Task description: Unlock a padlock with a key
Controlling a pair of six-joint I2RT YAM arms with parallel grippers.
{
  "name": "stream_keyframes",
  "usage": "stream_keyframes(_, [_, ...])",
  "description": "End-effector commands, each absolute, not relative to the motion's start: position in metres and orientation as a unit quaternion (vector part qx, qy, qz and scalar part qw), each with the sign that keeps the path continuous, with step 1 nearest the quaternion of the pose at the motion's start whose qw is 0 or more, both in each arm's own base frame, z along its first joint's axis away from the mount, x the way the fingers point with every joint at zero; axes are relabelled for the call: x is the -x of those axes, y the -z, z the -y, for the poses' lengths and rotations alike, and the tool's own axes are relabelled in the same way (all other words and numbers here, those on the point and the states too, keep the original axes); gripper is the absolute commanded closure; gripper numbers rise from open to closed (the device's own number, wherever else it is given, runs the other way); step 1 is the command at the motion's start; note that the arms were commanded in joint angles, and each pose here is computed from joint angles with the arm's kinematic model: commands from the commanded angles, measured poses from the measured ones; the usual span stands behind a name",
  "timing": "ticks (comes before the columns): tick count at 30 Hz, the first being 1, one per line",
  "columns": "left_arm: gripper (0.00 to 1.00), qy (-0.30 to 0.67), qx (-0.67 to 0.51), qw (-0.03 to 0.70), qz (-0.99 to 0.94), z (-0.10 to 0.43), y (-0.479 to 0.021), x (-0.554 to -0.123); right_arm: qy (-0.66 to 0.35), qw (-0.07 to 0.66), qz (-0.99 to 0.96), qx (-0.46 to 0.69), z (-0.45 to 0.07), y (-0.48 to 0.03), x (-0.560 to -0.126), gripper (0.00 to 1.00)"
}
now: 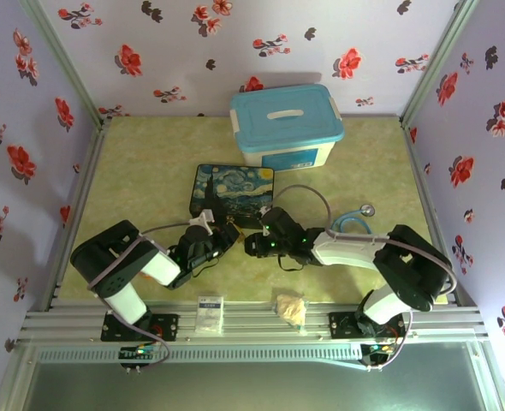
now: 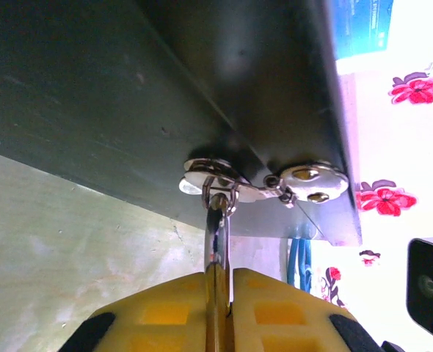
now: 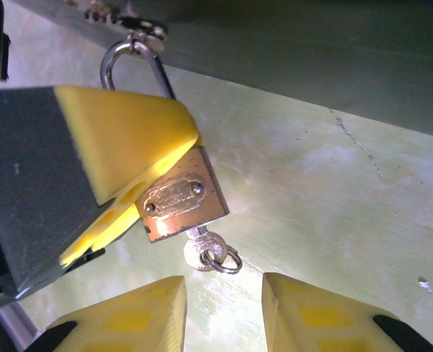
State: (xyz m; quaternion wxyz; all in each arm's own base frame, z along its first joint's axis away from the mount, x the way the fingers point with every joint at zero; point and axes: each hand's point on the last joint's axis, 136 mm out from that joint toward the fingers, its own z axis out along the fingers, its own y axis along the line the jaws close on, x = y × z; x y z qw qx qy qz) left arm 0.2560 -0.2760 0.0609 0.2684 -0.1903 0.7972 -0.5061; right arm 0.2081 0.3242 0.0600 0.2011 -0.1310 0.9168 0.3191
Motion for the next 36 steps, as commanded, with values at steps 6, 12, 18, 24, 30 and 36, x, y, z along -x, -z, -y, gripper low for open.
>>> stream_keyframes(6, [1.0, 0.545, 0.176, 0.269, -0.775, 0.288, -0.086, -0.254, -0.181, 0.271, -0.91, 0.257, -0.328, -0.058, -0.211, 0.65])
stream_keyframes(12, [1.0, 0.548, 0.176, 0.268, -0.773, 0.286, -0.089, -0.253, -0.109, 0.296, -0.901, 0.297, -0.33, -0.056, -0.217, 0.67])
stream_keyframes(18, [1.0, 0.549, 0.176, 0.267, -0.772, 0.286, -0.089, -0.252, -0.024, 0.319, -0.887, 0.334, -0.334, -0.054, -0.222, 0.72])
stream_keyframes(24, [1.0, 0.547, 0.178, 0.263, -0.774, 0.285, -0.085, -0.25, -0.018, 0.337, -0.883, 0.327, -0.335, -0.057, -0.225, 0.85])
stream_keyframes(30, [1.0, 0.55, 0.177, 0.261, -0.773, 0.286, -0.087, -0.249, -0.102, 0.318, -0.888, 0.316, -0.352, -0.05, -0.219, 0.95])
stream_keyframes(36, [1.0, 0.546, 0.174, 0.261, -0.777, 0.285, -0.084, -0.247, -0.214, 0.284, -0.888, 0.293, -0.359, -0.059, -0.213, 0.93])
